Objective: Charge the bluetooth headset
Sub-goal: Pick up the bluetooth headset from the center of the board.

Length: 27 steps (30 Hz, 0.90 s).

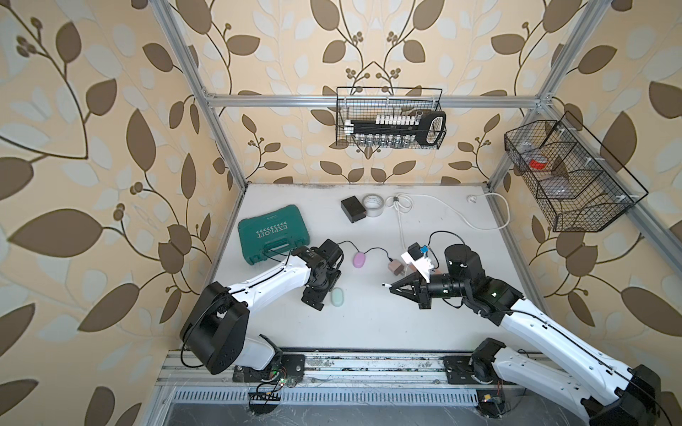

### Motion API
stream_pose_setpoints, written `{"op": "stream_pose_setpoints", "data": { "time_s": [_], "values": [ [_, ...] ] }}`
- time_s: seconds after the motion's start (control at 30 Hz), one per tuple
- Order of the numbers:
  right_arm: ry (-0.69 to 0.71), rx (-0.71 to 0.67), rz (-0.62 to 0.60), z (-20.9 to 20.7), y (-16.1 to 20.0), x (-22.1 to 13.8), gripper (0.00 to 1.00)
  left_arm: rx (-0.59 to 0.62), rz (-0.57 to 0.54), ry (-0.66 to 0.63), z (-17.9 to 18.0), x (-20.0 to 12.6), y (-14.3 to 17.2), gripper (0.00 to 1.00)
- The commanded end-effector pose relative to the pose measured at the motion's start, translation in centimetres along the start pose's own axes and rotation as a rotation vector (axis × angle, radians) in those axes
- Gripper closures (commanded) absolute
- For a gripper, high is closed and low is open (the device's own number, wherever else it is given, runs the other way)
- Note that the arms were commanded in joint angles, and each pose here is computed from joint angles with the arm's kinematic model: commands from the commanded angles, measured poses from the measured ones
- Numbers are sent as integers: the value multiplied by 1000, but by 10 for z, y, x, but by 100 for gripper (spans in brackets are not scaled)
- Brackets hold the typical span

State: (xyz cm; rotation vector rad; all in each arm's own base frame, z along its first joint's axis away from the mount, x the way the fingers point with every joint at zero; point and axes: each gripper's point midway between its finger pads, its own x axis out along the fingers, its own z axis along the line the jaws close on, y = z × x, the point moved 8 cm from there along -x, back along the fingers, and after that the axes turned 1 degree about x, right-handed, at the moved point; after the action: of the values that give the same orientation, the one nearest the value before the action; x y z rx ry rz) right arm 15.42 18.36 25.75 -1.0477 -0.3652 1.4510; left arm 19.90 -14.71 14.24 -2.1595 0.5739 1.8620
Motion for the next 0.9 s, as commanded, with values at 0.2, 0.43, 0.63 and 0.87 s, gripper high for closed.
{"op": "stream_pose_setpoints", "data": {
  "time_s": [0.2, 0.43, 0.63, 0.87],
  "values": [
    [-41, -8, -14, 5, 2, -3, 96, -95, 14, 58, -3, 4, 19, 5],
    [-53, -13, -22, 9, 1, -6, 96, -177, 33, 20, -7, 20, 22, 4],
    [-62, -18, -21, 11, -1, -7, 96, -223, 31, -8, -10, 34, 25, 4],
    [-85, -18, -18, 12, -2, -6, 96, -267, -9, -9, -7, 38, 21, 4]
  ]
}}
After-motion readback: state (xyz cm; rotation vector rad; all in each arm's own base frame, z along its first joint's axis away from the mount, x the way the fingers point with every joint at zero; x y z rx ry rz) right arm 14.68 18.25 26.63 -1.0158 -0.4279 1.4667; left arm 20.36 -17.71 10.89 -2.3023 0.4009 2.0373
